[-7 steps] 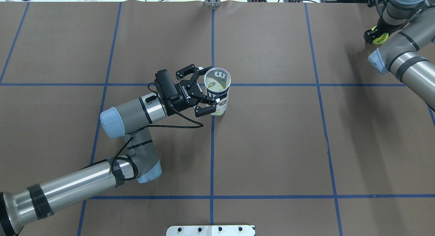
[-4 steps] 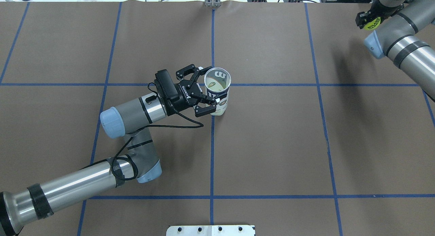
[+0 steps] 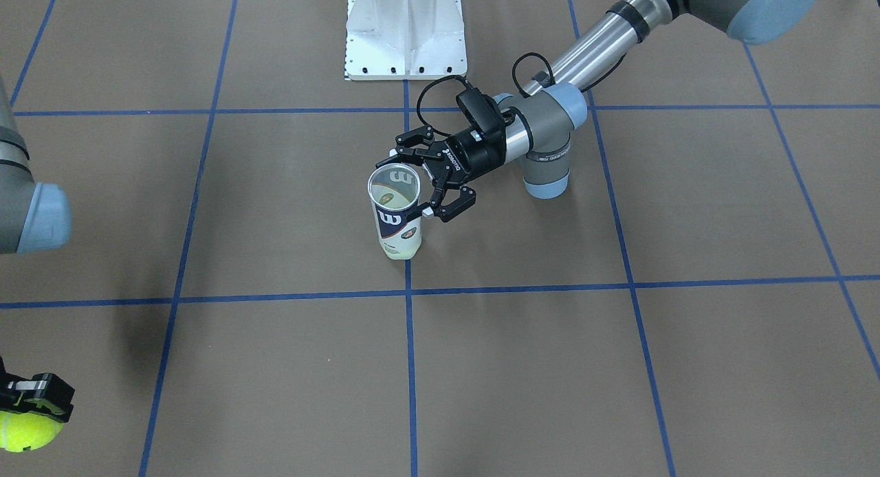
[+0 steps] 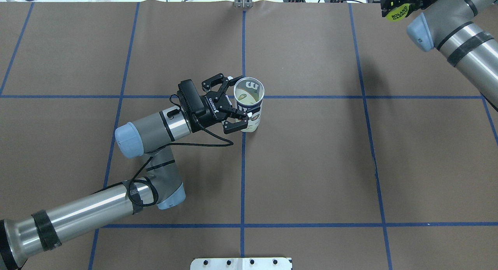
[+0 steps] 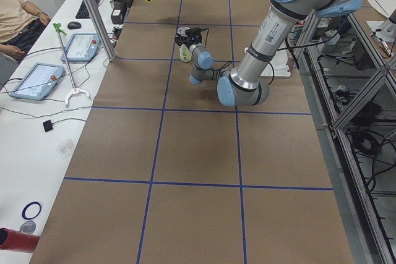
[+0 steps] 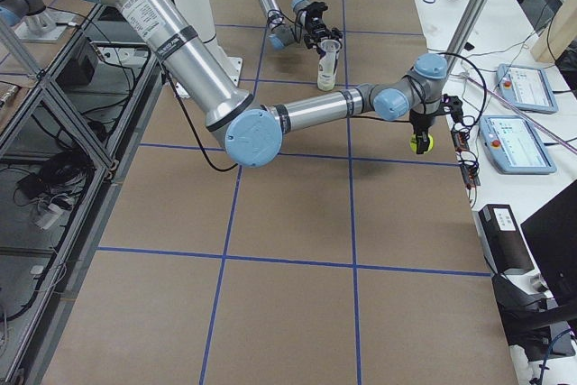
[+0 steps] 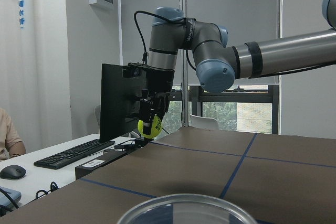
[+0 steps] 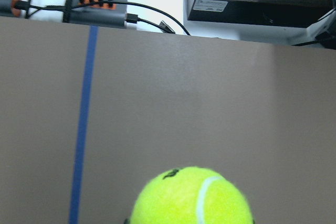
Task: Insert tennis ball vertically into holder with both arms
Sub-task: 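Carry the second ball with the right gripper above the tube, then lower the ball into the tube mouth and open the right gripper, then withdraw the right gripper while the left gripper releases the standing tube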
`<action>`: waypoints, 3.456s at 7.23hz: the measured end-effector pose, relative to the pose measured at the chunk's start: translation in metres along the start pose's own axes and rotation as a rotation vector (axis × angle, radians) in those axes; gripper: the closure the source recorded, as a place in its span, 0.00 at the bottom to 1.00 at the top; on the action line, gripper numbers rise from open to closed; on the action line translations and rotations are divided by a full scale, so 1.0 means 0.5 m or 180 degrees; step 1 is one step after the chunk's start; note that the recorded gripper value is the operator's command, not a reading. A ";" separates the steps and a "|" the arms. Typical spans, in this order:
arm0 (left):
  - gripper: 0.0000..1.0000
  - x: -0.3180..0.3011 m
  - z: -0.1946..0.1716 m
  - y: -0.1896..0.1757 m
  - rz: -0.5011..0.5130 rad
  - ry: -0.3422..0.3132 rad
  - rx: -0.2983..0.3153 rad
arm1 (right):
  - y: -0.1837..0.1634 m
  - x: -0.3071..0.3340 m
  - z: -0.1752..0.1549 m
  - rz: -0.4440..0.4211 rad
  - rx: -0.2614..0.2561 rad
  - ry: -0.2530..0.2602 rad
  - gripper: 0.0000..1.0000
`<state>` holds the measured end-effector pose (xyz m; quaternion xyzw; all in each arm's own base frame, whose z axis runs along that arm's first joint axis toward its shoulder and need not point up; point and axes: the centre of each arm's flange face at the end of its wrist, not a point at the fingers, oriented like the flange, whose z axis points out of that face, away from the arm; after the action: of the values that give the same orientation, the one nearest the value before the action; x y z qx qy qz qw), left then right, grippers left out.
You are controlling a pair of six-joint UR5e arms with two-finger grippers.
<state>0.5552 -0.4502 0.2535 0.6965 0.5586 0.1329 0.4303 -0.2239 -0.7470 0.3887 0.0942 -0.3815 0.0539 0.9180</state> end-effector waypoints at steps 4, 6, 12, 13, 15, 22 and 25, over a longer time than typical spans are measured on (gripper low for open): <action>0.01 0.002 0.000 0.002 -0.0005 0.0003 -0.0006 | 0.187 -0.349 -0.181 0.0635 -0.0183 -0.0363 1.00; 0.01 0.002 0.000 0.003 -0.0005 0.0003 -0.0008 | 0.293 -0.511 -0.242 0.0844 -0.0287 -0.0345 1.00; 0.01 0.002 0.003 0.010 0.0005 -0.0015 -0.0077 | 0.473 -0.754 -0.242 0.1053 -0.0389 -0.0222 0.86; 0.01 0.002 0.004 0.010 0.0005 -0.0016 -0.0078 | 0.485 -0.762 -0.236 0.1033 -0.0391 -0.0207 0.66; 0.01 0.001 0.004 0.009 0.0006 -0.0019 -0.0080 | 0.496 -0.770 -0.230 0.1009 -0.0393 -0.0194 0.02; 0.01 0.001 0.004 0.006 0.0006 -0.0018 -0.0067 | 0.500 -0.783 -0.244 0.0944 -0.0386 -0.0241 0.01; 0.01 -0.004 0.004 -0.001 0.0014 -0.0027 -0.0048 | 0.433 -0.699 -0.236 0.0629 -0.0298 -0.0161 0.01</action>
<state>0.5557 -0.4530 0.2525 0.6950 0.5542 0.1352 0.4377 -0.4251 -0.5198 0.0871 0.0144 -0.4141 0.1239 0.9016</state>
